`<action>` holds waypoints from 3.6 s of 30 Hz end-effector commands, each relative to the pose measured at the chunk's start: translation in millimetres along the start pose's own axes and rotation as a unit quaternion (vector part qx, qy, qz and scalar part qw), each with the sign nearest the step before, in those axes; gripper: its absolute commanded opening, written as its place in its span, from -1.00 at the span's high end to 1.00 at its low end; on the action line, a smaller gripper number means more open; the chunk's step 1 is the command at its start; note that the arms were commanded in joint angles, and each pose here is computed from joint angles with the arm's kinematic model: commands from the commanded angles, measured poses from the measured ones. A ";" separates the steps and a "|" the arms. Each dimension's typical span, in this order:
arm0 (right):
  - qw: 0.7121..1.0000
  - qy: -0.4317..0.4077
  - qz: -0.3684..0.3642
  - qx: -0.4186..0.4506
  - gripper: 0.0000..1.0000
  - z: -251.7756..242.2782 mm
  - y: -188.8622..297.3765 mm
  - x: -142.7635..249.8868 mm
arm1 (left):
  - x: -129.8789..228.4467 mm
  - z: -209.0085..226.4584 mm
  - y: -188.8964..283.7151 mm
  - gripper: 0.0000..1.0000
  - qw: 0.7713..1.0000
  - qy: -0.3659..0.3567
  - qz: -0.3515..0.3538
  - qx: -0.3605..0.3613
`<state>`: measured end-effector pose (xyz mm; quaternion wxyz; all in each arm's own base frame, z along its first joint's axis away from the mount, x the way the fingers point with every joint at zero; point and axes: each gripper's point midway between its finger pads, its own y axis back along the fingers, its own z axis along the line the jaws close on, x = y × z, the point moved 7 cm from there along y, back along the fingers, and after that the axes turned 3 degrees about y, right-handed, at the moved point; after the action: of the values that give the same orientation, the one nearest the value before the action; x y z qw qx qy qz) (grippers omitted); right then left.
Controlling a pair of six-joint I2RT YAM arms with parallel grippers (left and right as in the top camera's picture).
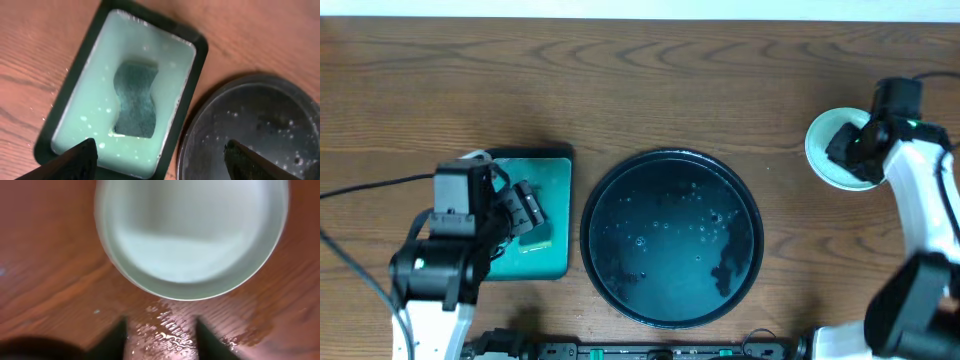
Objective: Clean dirty plates on tray and stack at the side
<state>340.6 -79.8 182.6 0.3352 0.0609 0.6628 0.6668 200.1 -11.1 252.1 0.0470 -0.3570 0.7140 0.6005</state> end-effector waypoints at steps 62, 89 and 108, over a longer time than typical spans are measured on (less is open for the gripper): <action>0.965 0.207 -0.156 0.029 -0.98 28.4 110.0 11.4 | 3.3 22.2 78.8 -0.64 0.985 -0.011 -0.171 -0.001; 0.917 0.180 -0.347 -0.079 -0.99 14.5 226.1 64.1 | 3.3 22.2 78.8 -0.64 0.985 -0.011 -0.171 -0.001; 0.811 0.120 -0.469 -0.328 -0.98 -7.4 142.0 169.6 | 3.3 22.2 78.8 -0.64 0.985 -0.011 -0.171 -0.001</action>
<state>150.5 10.1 274.5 0.5383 -0.4427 0.4146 0.5851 146.4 8.0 298.9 0.1430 -0.4600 0.6479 0.5901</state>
